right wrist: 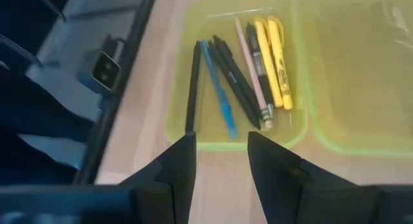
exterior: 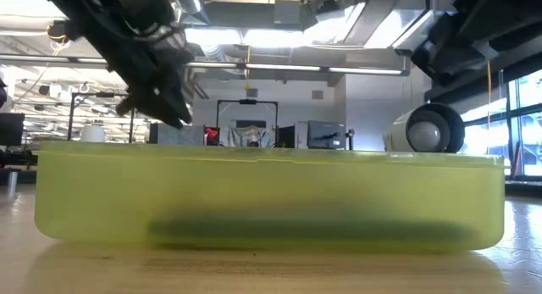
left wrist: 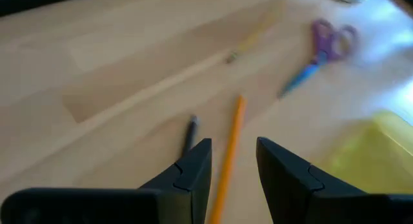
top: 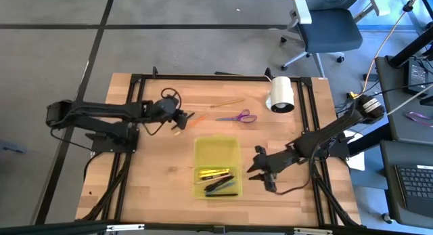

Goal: Pick & place school supplies into a supply box
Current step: Put the black pen into the yellow supply box

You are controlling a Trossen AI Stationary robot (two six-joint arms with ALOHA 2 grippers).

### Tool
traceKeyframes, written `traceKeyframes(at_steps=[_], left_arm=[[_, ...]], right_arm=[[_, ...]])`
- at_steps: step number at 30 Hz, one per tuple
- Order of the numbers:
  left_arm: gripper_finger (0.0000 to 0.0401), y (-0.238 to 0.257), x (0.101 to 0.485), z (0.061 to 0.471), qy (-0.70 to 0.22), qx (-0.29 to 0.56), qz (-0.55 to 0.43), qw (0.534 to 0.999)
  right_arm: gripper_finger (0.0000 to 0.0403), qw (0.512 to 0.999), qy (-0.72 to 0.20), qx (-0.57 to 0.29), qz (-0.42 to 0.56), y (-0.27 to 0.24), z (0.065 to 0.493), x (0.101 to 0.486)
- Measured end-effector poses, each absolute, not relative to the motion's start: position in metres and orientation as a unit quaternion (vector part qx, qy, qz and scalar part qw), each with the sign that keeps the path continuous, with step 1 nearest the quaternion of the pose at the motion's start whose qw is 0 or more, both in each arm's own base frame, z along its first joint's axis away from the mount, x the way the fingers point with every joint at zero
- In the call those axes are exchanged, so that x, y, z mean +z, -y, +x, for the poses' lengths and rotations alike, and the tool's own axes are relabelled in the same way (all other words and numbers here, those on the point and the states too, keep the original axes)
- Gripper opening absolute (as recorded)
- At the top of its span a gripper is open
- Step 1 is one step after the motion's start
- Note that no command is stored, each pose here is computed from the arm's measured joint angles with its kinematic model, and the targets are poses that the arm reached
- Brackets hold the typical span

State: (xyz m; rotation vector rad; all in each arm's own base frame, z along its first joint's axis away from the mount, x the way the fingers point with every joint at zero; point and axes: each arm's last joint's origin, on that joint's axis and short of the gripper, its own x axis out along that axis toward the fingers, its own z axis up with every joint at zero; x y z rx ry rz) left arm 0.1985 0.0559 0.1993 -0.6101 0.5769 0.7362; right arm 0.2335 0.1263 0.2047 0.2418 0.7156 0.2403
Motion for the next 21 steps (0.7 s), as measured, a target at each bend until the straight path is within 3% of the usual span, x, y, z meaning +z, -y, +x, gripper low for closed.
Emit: traceKeyframes(at_steps=[10, 21], left_arm=[[0.0116, -0.084, 0.167, 0.216, -0.309, 0.365, -0.304, 0.824], [0.0118, -0.087, 0.159, 0.223, -0.304, 0.374, -0.298, 0.824]], right_arm=[[0.0144, 0.935, -0.273, 0.092, 0.205, -0.104, 0.197, 0.19], [0.0144, 0.941, -0.289, 0.079, 0.159, -0.104, 0.19, 0.185]])
